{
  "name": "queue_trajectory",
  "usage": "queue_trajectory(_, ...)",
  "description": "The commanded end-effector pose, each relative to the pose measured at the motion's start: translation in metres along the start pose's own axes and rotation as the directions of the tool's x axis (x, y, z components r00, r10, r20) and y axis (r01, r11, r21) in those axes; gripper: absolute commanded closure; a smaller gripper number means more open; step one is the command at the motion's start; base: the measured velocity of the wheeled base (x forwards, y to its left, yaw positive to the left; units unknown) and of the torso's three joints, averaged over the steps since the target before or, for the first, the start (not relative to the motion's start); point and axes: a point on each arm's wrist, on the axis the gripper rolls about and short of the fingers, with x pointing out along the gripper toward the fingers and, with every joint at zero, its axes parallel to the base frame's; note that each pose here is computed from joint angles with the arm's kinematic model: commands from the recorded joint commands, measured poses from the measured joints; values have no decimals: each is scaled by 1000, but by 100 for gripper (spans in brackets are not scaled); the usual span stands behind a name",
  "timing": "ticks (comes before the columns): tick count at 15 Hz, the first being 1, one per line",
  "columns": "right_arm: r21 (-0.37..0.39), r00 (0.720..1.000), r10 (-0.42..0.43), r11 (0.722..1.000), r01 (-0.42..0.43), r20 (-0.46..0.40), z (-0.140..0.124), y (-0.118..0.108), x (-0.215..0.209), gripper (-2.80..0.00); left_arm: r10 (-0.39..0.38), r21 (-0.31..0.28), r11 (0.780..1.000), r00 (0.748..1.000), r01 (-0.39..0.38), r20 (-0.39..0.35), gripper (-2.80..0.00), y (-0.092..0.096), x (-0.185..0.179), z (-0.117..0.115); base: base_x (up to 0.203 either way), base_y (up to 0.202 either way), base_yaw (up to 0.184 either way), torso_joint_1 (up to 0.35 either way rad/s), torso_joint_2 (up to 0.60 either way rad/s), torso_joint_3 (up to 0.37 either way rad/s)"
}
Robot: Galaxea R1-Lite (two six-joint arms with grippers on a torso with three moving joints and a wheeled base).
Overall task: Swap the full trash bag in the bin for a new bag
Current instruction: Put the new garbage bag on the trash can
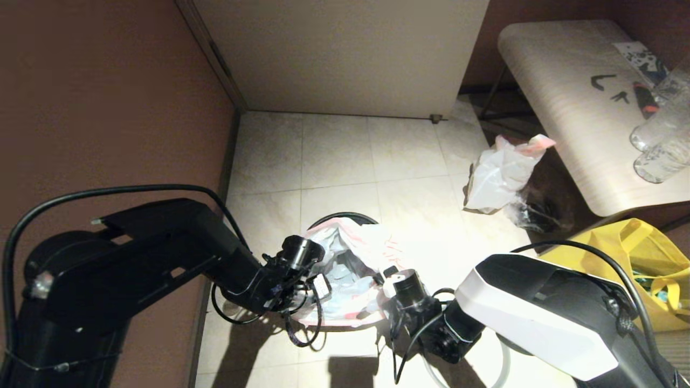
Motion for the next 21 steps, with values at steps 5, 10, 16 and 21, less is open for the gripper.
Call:
queue_trajectory(5, 8, 1000, -2, 1000, 2, 10, 3, -1, -2, 0, 14, -12, 1000, 1000, -14, 8, 0, 3, 12, 1, 0, 0, 0, 0, 0, 0)
queue_trajectory(10, -4, 1000, 15, 1000, -15, 22, 4, 9, -3, 0, 11, -69, 998, 998, -7, 62, 0, 12, 12, 24, 0, 0, 0, 0, 0, 0)
queue_trajectory(16, -15, 995, 25, 1000, -24, 97, 33, 6, -15, 0, -1, -124, 992, 976, 29, 220, 0, 15, 11, 44, 0, 0, 0, 0, 0, 0)
queue_trajectory(21, -24, 982, 79, 997, -76, 174, 52, 13, -2, 0, 18, -117, 993, 964, 13, 266, 0, 11, 10, 39, 0, 0, 0, 0, 0, 0)
